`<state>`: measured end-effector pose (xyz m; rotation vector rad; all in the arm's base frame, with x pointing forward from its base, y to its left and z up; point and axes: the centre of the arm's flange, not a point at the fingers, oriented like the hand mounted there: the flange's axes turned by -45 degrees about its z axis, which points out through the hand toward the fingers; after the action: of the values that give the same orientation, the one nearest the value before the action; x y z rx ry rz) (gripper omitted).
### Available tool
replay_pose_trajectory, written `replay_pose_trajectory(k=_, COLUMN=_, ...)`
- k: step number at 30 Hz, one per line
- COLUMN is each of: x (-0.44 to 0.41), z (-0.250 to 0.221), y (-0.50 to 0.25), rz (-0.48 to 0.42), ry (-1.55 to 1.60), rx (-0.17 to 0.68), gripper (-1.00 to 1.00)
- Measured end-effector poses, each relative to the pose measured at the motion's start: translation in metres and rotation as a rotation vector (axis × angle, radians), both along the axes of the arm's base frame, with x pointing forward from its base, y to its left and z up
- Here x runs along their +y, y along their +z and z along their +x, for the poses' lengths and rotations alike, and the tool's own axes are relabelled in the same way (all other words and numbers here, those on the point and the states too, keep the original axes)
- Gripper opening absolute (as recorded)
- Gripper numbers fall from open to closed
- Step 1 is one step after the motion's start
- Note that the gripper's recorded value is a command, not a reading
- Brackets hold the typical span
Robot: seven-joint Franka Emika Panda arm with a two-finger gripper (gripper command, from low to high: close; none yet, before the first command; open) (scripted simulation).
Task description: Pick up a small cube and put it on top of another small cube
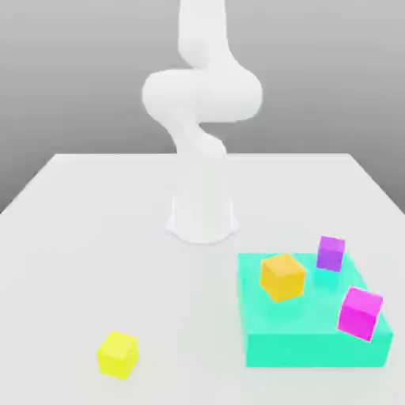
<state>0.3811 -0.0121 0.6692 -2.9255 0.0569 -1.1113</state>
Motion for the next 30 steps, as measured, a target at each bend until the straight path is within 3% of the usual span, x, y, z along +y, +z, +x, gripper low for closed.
replay_pose_trajectory(k=6, x=-0.032, z=0.063, y=-0.113, rz=0.035, ry=-0.054, rx=0.18, gripper=0.0)
replay_pose_trajectory(k=12, x=-0.064, z=0.09, y=-0.234, rz=0.064, ry=-0.115, rx=0.354, gripper=0.0)
replay_pose_trajectory(k=17, x=-0.09, z=0.087, y=-0.334, rz=0.085, ry=-0.175, rx=0.499, gripper=0.0)
replay_pose_trajectory(k=24, x=-0.119, z=0.047, y=-0.466, rz=0.102, ry=-0.257, rx=0.697, gripper=0.0)
replay_pose_trajectory(k=29, x=-0.122, z=0.041, y=-0.528, rz=0.102, ry=-0.266, rx=0.72, gripper=0.0)
replay_pose_trajectory(k=30, x=-0.122, z=0.041, y=-0.538, rz=0.102, ry=-0.266, rx=0.721, gripper=-1.0)
